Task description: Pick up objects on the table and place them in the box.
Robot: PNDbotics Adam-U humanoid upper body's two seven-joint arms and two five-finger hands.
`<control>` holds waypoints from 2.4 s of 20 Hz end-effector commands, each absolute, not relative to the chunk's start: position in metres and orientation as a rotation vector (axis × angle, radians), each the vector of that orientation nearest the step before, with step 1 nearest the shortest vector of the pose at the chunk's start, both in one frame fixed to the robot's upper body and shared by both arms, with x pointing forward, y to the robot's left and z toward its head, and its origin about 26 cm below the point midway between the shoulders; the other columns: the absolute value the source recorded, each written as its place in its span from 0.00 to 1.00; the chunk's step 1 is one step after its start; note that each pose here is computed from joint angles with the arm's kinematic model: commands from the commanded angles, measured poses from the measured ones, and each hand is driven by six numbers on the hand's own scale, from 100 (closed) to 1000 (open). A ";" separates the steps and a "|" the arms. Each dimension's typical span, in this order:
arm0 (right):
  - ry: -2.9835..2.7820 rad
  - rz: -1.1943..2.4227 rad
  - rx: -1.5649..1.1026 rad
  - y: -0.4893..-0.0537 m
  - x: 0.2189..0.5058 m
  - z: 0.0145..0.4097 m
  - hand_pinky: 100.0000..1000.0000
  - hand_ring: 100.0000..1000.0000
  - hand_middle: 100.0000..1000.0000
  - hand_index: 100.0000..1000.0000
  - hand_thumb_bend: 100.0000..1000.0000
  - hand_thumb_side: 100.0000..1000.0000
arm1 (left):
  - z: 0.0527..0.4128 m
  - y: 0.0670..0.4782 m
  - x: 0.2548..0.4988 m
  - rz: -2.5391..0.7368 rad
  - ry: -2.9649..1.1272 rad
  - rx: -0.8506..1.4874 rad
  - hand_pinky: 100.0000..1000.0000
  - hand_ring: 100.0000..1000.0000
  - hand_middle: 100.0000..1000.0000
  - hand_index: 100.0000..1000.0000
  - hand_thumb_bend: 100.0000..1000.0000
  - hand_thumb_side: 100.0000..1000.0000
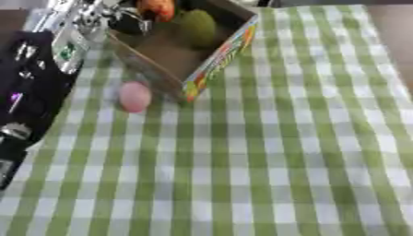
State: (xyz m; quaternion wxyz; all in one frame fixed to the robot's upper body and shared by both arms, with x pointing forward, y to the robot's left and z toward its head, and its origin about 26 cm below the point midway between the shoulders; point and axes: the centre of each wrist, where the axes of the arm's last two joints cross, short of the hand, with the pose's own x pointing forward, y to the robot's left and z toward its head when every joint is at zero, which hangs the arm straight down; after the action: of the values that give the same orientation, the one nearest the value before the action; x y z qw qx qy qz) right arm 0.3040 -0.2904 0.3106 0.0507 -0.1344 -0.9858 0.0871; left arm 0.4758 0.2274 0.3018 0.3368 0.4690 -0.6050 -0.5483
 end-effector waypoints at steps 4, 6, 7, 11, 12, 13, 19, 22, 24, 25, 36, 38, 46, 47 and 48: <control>-3.030 0.276 -0.397 -0.288 0.300 0.319 0.74 0.80 0.50 0.83 0.00 0.47 | 0.302 0.224 0.483 -1.435 -1.565 1.261 0.57 0.51 0.51 0.67 0.00 0.00; -3.030 0.275 -0.397 -0.288 0.300 0.319 0.74 0.80 0.50 0.83 0.00 0.47 | 0.299 0.223 0.484 -1.442 -1.560 1.256 0.58 0.51 0.52 0.68 0.00 0.00; -3.030 0.273 -0.397 -0.289 0.300 0.319 0.74 0.80 0.50 0.83 0.00 0.47 | 0.298 0.223 0.485 -1.446 -1.558 1.250 0.59 0.53 0.53 0.70 0.00 0.00; -3.027 0.271 -0.398 -0.289 0.300 0.318 0.74 0.80 0.50 0.83 0.00 0.47 | 0.295 0.223 0.485 -1.471 -1.554 1.229 0.65 0.61 0.63 0.81 0.10 0.00; -3.027 0.271 -0.398 -0.289 0.300 0.318 0.74 0.80 0.50 0.83 0.00 0.47 | 0.295 0.223 0.485 -1.476 -1.553 1.227 0.65 0.61 0.63 0.81 0.10 0.00; -3.026 0.271 -0.398 -0.289 0.300 0.318 0.74 0.80 0.50 0.83 0.00 0.47 | 0.296 0.223 0.485 -1.480 -1.555 1.228 0.70 0.68 0.70 0.89 0.20 0.00; -3.021 0.270 -0.399 -0.289 0.300 0.317 0.74 0.80 0.50 0.83 0.00 0.47 | 0.305 0.222 0.480 -1.466 -1.593 1.254 0.72 0.73 0.75 0.90 0.29 0.00; -3.018 0.269 -0.402 -0.290 0.300 0.316 0.74 0.80 0.50 0.83 0.00 0.47 | 0.308 0.222 0.477 -1.454 -1.610 1.256 0.72 0.73 0.74 0.90 0.26 0.00; -3.017 0.268 -0.404 -0.290 0.300 0.316 0.74 0.80 0.50 0.83 0.00 0.47 | 0.310 0.222 0.475 -1.447 -1.625 1.250 0.71 0.72 0.73 0.89 0.22 0.00; -3.017 0.269 -0.406 -0.291 0.300 0.316 0.74 0.80 0.50 0.83 0.00 0.47 | 0.313 0.223 0.472 -1.442 -1.647 1.248 0.70 0.72 0.73 0.89 0.20 0.00; -2.999 0.280 -0.461 -0.297 0.298 0.313 0.74 0.79 0.50 0.83 0.00 0.47 | 0.358 0.239 0.390 -1.506 -1.837 1.237 0.66 0.64 0.65 0.83 0.17 0.00; -2.997 0.280 -0.467 -0.298 0.298 0.313 0.74 0.79 0.50 0.83 0.00 0.47 | 0.355 0.243 0.378 -1.549 -1.820 1.214 0.66 0.64 0.64 0.82 0.19 0.00; -2.998 0.277 -0.476 -0.298 0.298 0.313 0.74 0.79 0.50 0.83 0.00 0.47 | 0.331 0.258 0.348 -1.618 -1.771 1.100 0.64 0.62 0.62 0.81 0.21 0.11; -2.998 0.276 -0.477 -0.298 0.298 0.313 0.74 0.79 0.50 0.83 0.00 0.47 | 0.327 0.260 0.344 -1.616 -1.770 1.082 0.64 0.61 0.61 0.80 0.21 0.12; -2.998 0.275 -0.478 -0.298 0.298 0.313 0.74 0.79 0.50 0.83 0.00 0.47 | 0.324 0.261 0.340 -1.616 -1.770 1.068 0.64 0.61 0.60 0.79 0.22 0.13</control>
State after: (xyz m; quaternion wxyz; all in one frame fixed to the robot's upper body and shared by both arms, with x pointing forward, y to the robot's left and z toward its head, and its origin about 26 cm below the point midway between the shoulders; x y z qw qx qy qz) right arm 0.3035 -0.2954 0.3028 0.0663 -0.1475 -0.9834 0.0821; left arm 0.3495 0.2579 0.3094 0.2709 0.3808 -0.6509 -0.5983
